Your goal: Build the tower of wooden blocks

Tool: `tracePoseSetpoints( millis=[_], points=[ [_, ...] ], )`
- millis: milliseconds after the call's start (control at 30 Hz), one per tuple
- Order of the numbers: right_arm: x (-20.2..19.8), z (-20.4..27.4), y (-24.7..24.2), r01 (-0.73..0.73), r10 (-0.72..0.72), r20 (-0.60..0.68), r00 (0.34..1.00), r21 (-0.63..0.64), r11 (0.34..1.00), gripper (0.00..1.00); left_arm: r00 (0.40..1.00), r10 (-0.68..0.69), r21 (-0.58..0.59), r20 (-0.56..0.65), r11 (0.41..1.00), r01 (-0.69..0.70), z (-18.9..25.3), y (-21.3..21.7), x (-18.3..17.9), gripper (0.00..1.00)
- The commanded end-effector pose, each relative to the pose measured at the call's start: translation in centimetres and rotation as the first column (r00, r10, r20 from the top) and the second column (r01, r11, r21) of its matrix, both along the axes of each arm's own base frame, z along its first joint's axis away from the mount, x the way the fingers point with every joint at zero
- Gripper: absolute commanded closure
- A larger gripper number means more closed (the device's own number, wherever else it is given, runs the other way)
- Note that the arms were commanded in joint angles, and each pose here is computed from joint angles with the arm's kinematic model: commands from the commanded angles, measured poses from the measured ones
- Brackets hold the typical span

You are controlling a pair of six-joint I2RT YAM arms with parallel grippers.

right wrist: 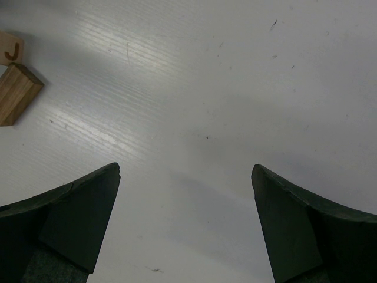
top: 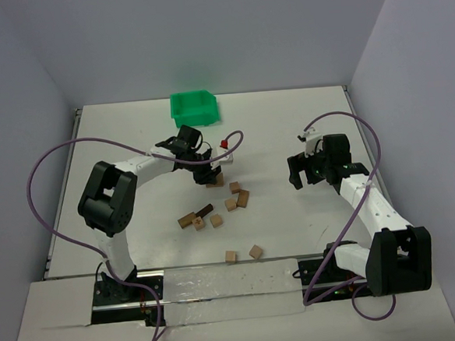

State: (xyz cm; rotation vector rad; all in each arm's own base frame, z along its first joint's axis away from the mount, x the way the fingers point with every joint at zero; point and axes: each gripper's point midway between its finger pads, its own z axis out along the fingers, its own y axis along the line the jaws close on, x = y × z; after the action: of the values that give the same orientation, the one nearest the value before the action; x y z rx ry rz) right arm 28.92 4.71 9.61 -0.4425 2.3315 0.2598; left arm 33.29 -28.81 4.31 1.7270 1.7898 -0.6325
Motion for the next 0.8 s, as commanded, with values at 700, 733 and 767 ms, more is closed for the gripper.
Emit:
tracePoseSetpoints(
  millis=[700, 733, 767],
  points=[
    [1.2, 1.7, 0.0, -0.004, 0.004, 0.046, 0.999, 0.002, 1.0, 0.0, 0.997, -0.048, -0.028, 0.066, 0.998, 0.05, 2.6, -0.7, 0.4, 0.35],
    [1.2, 1.7, 0.0, -0.005, 0.005, 0.045, 0.999, 0.003, 1.0, 0.0, 0.996, -0.051, -0.035, 0.069, 0.998, 0.053, 3.0, -0.8, 0.4, 0.31],
    [1.2, 1.7, 0.0, -0.006, 0.006, 0.043, 0.999, 0.004, 1.0, 0.0, 0.996, -0.052, -0.042, 0.074, 0.998, 0.056, 3.5, -0.8, 0.4, 0.27]
  ],
)
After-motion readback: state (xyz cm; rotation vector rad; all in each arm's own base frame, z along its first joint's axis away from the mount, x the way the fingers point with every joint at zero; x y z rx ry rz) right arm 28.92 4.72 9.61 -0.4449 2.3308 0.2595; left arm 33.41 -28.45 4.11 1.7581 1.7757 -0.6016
